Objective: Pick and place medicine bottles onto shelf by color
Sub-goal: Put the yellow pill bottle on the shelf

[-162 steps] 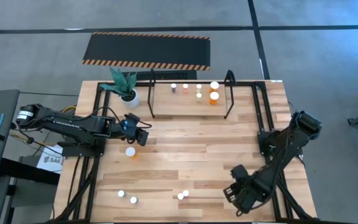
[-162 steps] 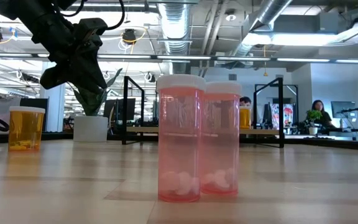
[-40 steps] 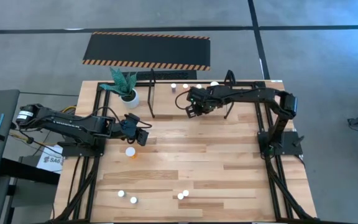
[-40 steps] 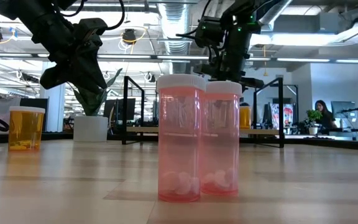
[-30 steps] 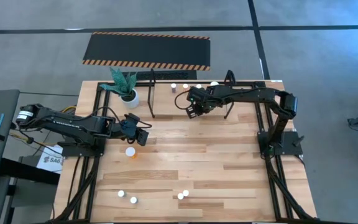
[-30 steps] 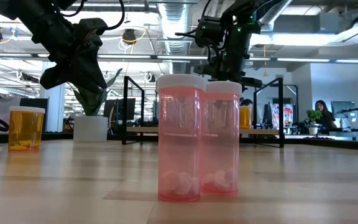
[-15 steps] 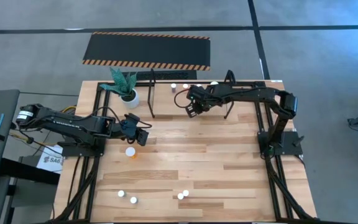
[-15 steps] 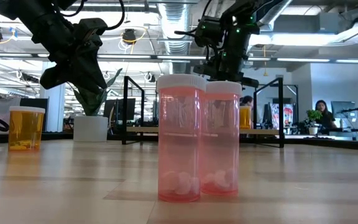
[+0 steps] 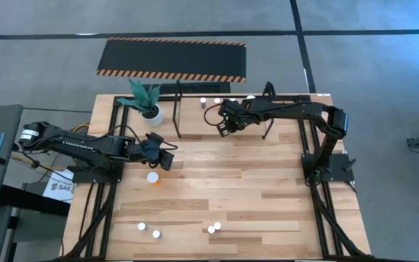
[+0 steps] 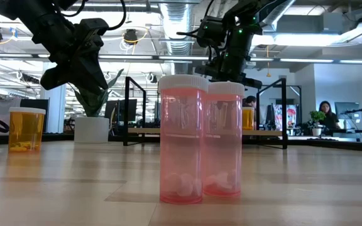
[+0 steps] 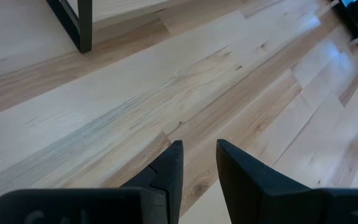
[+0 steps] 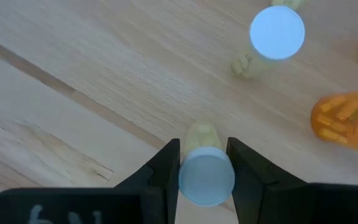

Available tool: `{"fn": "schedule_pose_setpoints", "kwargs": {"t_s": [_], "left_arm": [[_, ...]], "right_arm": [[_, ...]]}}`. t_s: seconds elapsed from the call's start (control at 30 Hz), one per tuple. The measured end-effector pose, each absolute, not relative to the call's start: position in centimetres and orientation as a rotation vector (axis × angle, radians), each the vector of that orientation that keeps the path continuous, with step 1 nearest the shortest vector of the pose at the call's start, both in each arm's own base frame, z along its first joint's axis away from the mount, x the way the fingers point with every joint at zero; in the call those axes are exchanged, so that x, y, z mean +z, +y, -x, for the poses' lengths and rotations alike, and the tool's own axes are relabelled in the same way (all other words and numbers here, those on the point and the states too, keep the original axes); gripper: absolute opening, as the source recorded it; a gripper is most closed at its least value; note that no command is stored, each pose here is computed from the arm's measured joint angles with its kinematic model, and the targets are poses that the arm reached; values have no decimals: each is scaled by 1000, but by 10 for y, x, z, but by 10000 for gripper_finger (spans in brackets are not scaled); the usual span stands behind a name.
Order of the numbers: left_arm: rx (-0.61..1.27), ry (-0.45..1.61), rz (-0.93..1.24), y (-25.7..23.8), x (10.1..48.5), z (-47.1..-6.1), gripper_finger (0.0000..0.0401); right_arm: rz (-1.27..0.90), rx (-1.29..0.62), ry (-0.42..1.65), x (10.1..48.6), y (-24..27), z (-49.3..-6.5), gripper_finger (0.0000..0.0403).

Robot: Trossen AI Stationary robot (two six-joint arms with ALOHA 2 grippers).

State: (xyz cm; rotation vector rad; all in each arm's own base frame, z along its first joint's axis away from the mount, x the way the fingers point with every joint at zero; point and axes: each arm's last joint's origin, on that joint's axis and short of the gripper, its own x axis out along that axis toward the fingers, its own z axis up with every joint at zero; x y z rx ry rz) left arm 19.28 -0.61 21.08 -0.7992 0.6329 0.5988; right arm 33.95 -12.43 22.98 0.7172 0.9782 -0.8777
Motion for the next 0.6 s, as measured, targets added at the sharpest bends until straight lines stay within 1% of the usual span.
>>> {"fn": "schedule_pose_setpoints", "kwargs": {"t_s": [0.33,0.6], "left_arm": [[599,633,799,-6,211,-193,83],[599,633,799,-6,211,-193,83]], "right_arm": [[-791,-929,947,230,-127,-338,123],[-809,-944,940,230,-129,-337,123]]}}
